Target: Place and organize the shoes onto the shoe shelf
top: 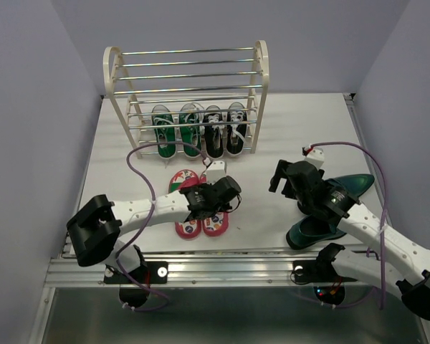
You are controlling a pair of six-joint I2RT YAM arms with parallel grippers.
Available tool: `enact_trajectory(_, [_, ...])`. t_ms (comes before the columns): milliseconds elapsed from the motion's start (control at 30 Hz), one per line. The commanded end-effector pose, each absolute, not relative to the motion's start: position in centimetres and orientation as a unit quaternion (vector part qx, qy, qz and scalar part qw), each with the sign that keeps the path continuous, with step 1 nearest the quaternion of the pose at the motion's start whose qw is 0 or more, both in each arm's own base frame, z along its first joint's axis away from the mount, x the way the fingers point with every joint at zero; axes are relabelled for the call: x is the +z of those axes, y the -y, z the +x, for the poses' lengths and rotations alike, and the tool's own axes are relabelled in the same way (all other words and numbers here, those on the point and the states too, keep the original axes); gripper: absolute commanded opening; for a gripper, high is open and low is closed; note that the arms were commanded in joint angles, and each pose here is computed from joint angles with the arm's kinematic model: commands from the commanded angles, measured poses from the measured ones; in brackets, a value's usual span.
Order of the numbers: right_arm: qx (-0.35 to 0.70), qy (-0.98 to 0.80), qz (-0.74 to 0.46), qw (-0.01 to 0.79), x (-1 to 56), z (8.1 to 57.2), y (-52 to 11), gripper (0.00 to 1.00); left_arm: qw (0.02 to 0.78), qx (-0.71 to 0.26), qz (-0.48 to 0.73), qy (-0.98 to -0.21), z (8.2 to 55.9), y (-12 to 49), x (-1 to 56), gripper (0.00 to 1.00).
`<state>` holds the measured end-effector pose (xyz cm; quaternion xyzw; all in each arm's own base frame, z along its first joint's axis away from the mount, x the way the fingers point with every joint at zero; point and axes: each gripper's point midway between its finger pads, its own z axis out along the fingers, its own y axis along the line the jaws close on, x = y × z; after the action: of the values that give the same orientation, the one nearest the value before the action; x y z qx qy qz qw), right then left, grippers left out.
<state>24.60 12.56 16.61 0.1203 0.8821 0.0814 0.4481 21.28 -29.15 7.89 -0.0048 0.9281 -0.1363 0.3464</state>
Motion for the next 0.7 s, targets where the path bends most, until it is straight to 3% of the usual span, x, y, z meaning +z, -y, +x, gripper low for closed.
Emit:
enact_trajectory(0, [0.076, -0.866, 0.131, 0.476, 18.6, 25.0, -11.6, 1.0, 0.444, -0.173, -0.028, -0.879, 23.4, 29.2, 17.1, 0.0])
enact_trajectory(333, [0.07, -0.854, 0.136, 0.497, 19.8, 25.1, -10.6, 1.0, 0.582, -0.187, 0.003, -0.791, 25.5, 27.0, 29.9, 0.0])
enact_trajectory(667, [0.07, -0.843, 0.134, 0.516, 21.5, 25.3, -10.3, 1.0, 0.659, -0.178, 0.129, -0.72, 28.3, 29.2, 36.3, 0.0])
